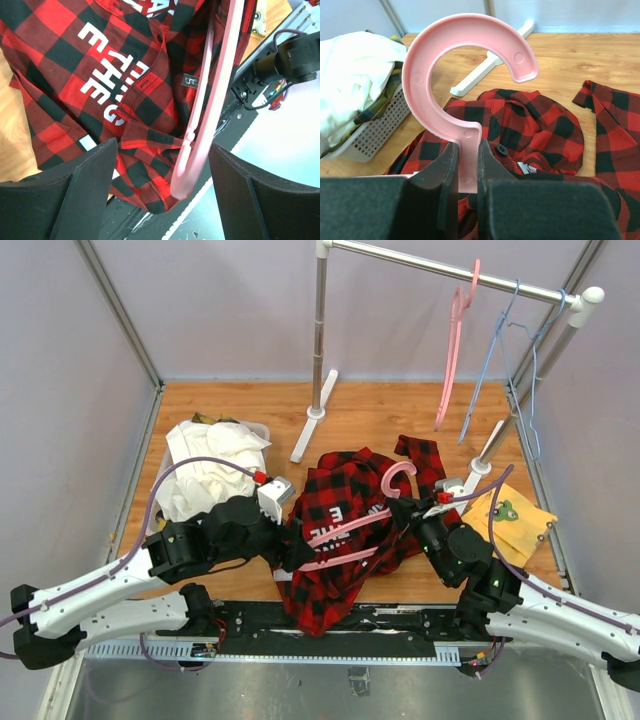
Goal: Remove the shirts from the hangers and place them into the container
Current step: Remove the shirt from the hanger.
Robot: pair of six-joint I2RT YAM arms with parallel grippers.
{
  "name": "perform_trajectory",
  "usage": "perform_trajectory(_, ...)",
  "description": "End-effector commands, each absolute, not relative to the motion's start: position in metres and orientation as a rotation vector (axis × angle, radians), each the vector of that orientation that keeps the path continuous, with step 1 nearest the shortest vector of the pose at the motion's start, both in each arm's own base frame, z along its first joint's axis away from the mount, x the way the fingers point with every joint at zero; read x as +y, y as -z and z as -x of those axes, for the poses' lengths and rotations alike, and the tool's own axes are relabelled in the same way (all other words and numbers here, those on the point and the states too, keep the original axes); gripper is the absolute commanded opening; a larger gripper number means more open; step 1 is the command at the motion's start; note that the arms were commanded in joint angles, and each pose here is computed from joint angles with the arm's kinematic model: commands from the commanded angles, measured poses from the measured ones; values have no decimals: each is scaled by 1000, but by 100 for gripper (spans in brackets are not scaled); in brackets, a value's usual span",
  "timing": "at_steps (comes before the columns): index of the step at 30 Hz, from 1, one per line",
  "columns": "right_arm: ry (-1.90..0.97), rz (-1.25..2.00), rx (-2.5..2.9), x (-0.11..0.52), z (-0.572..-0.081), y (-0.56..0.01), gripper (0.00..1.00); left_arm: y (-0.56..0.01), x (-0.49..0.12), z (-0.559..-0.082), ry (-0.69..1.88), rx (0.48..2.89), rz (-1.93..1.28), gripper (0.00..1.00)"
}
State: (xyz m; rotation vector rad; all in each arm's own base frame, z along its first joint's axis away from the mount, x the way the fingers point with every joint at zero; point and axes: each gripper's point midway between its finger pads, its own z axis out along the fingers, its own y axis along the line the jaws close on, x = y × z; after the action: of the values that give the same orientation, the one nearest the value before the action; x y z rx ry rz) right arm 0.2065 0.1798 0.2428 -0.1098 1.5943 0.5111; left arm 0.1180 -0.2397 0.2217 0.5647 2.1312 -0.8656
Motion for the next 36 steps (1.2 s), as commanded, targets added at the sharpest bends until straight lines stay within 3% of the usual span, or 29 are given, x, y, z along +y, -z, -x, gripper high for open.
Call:
perform_trajectory(1, -592, 186, 1509, 192, -201, -275, 1, -227, -257, -115, 955, 2089, -590, 77)
perform_trajectory(15, -621, 217, 1496, 196, -197, -281, 1, -212, -271, -95, 1033, 2133, -745, 20)
perform_trajectory(17, -626, 221, 1494, 196, -196, -282, 2, -212, -268, -96, 1019, 2139, -744, 2)
perform_trajectory(21, -605, 223, 1505, 191, -196, -281, 11, -213, -260, -106, 947, 2141, -686, 0)
perform_trajectory(26, -516, 225, 1542, 174, -197, -276, 50, -221, -257, -105, 952, 2115, -696, 0)
perform_trajectory(30, -415, 187, 1569, 151, -200, -272, 58, -225, -253, -108, 936, 2104, -682, 0)
perform_trajectory(36, -324, 210, 1593, 138, -201, -264, 80, -231, -252, -108, 942, 2082, -676, 1)
